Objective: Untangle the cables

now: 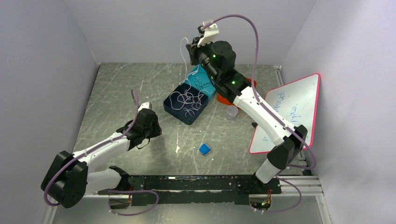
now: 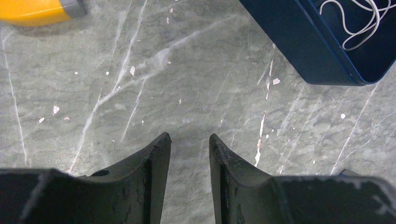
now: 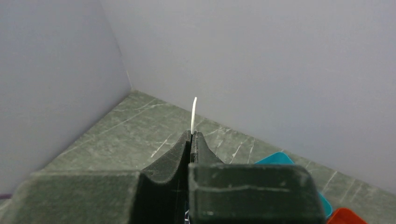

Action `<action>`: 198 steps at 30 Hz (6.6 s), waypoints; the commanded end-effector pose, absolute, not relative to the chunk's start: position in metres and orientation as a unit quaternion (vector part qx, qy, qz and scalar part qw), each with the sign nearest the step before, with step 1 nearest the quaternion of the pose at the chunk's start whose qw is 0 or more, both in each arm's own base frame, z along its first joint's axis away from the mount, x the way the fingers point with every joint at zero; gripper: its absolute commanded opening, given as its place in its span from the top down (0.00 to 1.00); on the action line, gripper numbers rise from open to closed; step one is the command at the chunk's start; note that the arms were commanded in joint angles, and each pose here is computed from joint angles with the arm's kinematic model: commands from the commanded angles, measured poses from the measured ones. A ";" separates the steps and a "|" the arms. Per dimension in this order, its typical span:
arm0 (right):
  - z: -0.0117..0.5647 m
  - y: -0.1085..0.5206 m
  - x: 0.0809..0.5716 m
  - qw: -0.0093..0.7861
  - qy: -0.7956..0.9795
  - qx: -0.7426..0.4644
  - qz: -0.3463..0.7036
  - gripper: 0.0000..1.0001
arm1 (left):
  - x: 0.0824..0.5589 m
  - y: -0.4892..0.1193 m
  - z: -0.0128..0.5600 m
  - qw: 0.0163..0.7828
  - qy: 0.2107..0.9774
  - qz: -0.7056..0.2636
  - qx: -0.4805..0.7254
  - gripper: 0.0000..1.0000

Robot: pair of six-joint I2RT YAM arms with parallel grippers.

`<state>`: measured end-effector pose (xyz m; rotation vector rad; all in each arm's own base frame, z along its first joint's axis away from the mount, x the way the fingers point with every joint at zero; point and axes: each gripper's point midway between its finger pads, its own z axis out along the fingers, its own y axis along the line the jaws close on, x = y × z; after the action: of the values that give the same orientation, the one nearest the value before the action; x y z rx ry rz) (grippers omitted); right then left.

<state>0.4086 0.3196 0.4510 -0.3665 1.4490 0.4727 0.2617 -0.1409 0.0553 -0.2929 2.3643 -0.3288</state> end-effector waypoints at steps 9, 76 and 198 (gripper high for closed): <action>0.527 0.301 0.404 0.760 0.592 -0.144 0.225 1.00 | 0.272 -0.144 0.063 0.372 0.911 -0.134 -0.118 0.60; 0.236 0.313 0.440 0.564 0.793 -0.162 0.160 1.00 | 0.269 -0.142 0.059 0.364 0.916 -0.125 -0.112 0.61; 0.264 0.039 0.239 0.667 0.728 0.151 0.044 0.00 | 0.232 -0.023 0.255 0.628 0.736 -0.072 -0.243 0.00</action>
<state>0.2438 0.0524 0.2696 0.2323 1.6702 0.1052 0.2326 -0.0377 0.2591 -0.4921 1.7052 -0.2320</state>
